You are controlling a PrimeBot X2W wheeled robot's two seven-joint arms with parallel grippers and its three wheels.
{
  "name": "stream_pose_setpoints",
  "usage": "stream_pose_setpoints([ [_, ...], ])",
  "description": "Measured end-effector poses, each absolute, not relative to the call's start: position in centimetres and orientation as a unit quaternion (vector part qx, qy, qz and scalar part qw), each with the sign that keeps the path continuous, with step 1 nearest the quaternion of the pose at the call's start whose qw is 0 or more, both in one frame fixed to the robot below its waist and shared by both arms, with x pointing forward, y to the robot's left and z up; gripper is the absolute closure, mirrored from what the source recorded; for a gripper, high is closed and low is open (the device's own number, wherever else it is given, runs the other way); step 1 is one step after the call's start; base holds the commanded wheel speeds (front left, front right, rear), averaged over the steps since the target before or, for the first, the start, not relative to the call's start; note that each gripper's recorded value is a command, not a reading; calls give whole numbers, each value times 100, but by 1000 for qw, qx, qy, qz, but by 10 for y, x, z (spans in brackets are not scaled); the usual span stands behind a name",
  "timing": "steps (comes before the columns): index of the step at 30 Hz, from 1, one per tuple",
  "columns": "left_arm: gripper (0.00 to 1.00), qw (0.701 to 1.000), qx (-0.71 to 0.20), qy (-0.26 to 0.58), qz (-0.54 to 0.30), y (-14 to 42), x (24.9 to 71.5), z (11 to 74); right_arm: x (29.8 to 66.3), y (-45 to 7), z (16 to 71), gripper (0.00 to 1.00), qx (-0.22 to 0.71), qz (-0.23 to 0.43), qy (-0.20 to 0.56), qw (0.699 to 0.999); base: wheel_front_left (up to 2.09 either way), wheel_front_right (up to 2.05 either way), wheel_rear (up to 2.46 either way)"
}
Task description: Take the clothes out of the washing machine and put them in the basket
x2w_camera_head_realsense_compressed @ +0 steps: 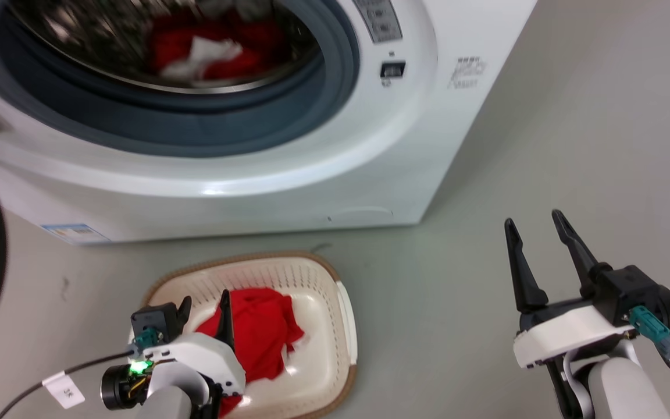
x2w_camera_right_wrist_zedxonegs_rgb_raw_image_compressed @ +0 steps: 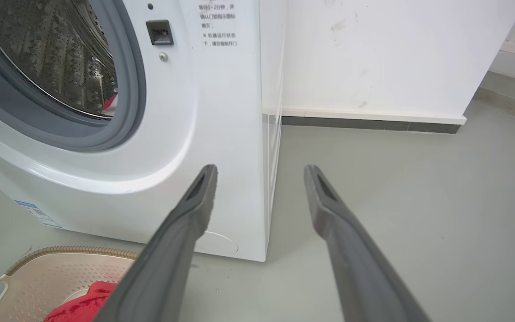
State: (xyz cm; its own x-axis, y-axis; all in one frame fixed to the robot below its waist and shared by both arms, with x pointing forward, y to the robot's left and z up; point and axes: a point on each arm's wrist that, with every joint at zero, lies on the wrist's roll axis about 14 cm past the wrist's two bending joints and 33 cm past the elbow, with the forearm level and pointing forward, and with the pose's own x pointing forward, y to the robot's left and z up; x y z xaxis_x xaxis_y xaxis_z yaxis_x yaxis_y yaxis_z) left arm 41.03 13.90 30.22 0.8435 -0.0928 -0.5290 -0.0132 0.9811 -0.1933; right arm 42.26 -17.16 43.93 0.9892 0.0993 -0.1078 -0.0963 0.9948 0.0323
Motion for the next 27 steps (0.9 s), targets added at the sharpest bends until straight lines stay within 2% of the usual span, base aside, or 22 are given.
stream_pose_setpoints([
  [13,0,994,-70,85,-20,149,413,428,404,-160,494,0,2,65,-2,998,0,0,0],
  [18,0,998,-46,17,-24,148,419,471,403,-158,504,0,-1,69,-9,998,0,0,0],
  [27,0,998,-14,-44,-40,144,444,509,405,-156,510,0,-2,72,-16,997,0,0,0],
])
